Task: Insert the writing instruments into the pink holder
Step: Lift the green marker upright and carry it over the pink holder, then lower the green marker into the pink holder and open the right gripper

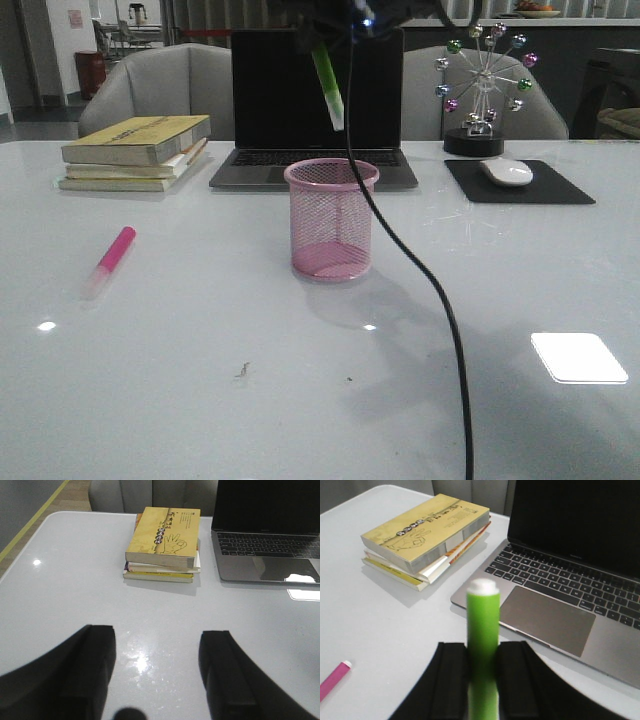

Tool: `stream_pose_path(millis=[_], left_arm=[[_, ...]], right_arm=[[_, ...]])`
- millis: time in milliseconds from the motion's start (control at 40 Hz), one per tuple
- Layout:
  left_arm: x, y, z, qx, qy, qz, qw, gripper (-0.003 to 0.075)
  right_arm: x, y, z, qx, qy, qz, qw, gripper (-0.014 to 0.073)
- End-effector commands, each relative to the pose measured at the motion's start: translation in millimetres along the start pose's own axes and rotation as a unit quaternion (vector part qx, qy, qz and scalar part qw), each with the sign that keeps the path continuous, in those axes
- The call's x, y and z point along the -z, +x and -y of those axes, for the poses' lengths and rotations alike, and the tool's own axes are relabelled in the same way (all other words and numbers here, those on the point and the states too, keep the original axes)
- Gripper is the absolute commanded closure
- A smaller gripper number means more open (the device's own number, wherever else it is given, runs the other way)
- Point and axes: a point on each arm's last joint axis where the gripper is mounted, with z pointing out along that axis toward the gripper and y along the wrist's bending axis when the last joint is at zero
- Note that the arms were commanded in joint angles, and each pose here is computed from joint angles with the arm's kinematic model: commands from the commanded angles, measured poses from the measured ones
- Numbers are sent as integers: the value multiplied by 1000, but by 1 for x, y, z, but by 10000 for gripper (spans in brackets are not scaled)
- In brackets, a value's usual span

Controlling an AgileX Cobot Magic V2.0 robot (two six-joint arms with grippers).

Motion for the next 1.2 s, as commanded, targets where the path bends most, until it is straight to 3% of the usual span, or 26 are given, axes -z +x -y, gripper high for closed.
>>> stream_pose_path(millis=[0,225,999,1174], left_arm=[[7,-22,3,4,10,66,998,274],[7,-22,3,4,10,66,998,274],[7,-22,3,4,10,66,998,274],[7,-22,3,4,10,66,998,274]], right_arm=[[24,-30,0,3,23,95,995,390],[21,-4,-11,5,26,94,995,390],[11,10,-12,14,22,69,997,384],[8,16,-13,15,18,52,998,260]])
